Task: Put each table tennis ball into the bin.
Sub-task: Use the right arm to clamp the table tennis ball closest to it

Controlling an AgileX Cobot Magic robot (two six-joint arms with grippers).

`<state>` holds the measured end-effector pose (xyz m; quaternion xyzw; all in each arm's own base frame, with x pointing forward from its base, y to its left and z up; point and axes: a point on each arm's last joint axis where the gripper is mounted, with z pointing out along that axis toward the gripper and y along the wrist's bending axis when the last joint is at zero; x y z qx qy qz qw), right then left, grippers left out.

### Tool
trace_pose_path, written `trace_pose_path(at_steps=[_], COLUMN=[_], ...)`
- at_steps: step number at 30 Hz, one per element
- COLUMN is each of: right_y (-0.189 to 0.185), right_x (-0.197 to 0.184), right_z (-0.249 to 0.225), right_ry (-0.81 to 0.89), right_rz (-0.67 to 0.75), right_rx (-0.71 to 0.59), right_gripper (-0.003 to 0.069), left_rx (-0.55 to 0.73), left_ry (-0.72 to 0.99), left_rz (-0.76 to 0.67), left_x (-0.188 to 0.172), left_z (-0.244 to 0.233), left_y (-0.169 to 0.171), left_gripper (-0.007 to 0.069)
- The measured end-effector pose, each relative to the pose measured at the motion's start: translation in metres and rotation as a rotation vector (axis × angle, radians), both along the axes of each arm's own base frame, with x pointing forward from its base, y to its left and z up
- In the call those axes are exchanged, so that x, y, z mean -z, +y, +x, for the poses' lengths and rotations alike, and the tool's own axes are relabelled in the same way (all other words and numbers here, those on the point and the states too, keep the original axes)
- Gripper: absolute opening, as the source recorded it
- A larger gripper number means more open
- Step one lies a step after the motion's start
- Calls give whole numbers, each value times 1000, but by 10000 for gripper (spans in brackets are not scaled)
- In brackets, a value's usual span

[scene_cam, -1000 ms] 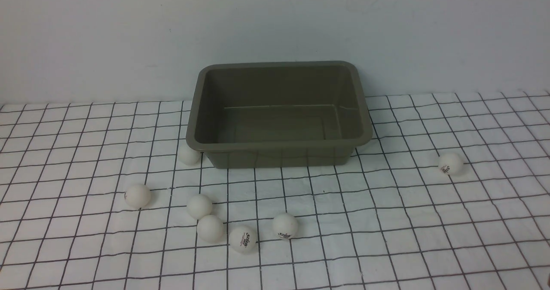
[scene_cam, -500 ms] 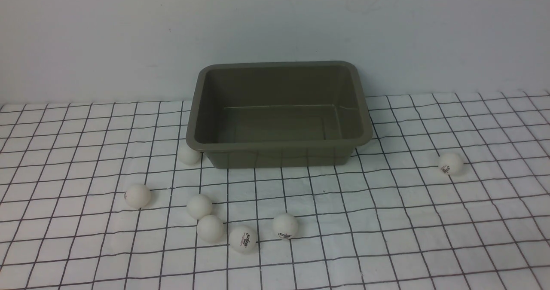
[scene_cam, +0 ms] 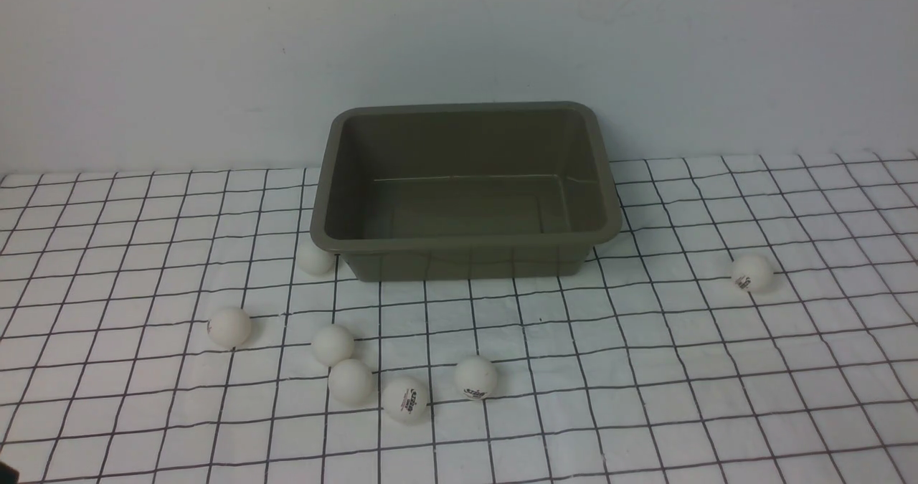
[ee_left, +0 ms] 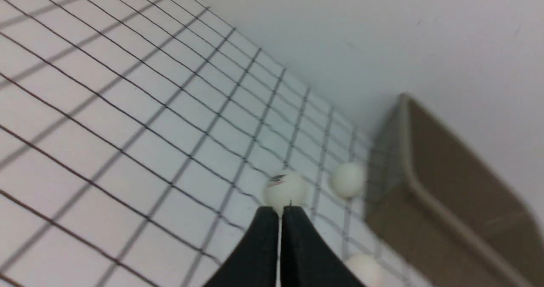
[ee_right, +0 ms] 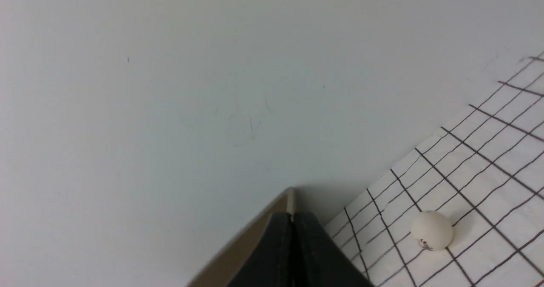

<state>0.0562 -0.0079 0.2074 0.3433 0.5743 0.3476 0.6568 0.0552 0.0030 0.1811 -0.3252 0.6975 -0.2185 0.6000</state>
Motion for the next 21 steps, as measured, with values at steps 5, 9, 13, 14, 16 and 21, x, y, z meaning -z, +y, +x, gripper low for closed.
trace_pose_path(at_steps=[5, 9, 13, 14, 16, 21], right_y=[-4, 1, 12, 15, 20, 32], right_x=[0, 1, -7, -17, -36, -84], right_z=[0, 0, -1, -4, -9, -20], right_ry=[-2, 13, 2, -28, -84, -211], right_rz=[69, 11, -86, -142, -241, -479], right_rx=[38, -12, -117, -150, -192, -274], right_gripper=[-18, -18, -18, -18, -18, -18], left_rx=[-6, -30, -57, -66, -82, -145], left_ry=[-68, -165, -257, -284, -332, -524], left_rz=[-115, -169, -186, -193, -207, -192], left_x=[-5, -14, -21, -24, -28, -44], left_z=[1, 1, 1, 1, 0, -5], left_y=[-1, 1, 4, 5, 7, 14], left_gripper=[-4, -4, -4, -4, -4, -4])
